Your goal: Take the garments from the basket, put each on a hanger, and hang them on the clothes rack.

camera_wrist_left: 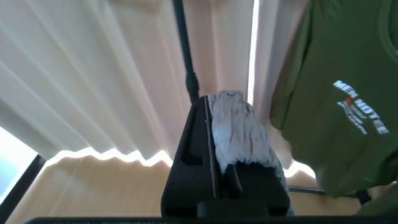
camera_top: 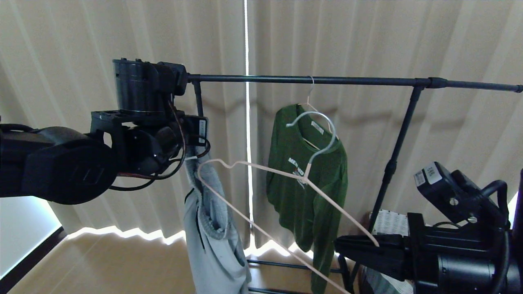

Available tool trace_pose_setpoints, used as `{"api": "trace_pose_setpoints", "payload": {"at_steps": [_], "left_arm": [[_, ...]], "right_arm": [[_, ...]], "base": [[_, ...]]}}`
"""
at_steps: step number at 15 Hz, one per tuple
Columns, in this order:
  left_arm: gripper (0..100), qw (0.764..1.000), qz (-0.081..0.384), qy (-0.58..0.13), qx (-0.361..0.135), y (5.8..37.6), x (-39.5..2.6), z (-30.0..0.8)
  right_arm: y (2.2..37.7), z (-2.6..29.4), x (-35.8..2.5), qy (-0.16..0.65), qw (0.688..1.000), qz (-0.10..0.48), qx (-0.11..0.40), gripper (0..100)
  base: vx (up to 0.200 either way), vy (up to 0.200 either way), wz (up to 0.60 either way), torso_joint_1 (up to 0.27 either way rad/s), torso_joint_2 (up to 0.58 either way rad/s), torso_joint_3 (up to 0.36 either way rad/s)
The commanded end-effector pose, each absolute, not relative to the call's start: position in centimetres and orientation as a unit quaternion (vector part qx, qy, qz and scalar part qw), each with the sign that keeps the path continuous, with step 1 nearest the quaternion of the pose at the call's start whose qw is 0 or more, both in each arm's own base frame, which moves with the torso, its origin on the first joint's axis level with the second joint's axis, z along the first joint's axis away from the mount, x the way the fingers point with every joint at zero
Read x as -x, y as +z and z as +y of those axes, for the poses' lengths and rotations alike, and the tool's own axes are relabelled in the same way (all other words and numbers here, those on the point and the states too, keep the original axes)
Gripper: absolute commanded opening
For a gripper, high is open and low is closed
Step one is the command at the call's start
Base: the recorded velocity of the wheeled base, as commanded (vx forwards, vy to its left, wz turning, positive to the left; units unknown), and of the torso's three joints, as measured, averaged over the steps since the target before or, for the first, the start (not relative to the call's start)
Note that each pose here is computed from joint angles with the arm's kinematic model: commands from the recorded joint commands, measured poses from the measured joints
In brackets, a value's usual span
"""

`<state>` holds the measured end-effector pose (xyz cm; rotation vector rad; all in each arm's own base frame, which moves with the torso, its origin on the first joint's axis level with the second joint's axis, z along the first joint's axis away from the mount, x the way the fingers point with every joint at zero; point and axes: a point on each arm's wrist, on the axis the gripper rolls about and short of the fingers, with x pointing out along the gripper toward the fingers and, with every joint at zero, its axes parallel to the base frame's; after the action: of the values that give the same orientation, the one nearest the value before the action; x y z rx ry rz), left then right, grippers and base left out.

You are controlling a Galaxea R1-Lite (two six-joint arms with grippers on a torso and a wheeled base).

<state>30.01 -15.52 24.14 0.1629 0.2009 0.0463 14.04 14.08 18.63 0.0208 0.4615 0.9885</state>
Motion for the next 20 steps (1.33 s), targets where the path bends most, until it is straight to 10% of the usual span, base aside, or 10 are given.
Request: {"api": "trace_pose_setpoints", "payload": {"at_steps": [1,20], "left_arm": [[0,0.99,0.103,0.031,-0.085,24.2,-29.9,-15.5],[0,0.972,0.184,0.043,-0.138,26.1,-28.3,-14.9]], "right_arm": [[18.1,15.4,-15.5,0.458,0.857,0.237,-0.005,0],[16.6,20.7,-21.9,0.321,0.915,0.238,-0.06,0]], "base": [[0.0,0.0,0.0,0.0,0.0,0.0],[0.0,0.0,0.0,0.0,0.0,0.0]]}}
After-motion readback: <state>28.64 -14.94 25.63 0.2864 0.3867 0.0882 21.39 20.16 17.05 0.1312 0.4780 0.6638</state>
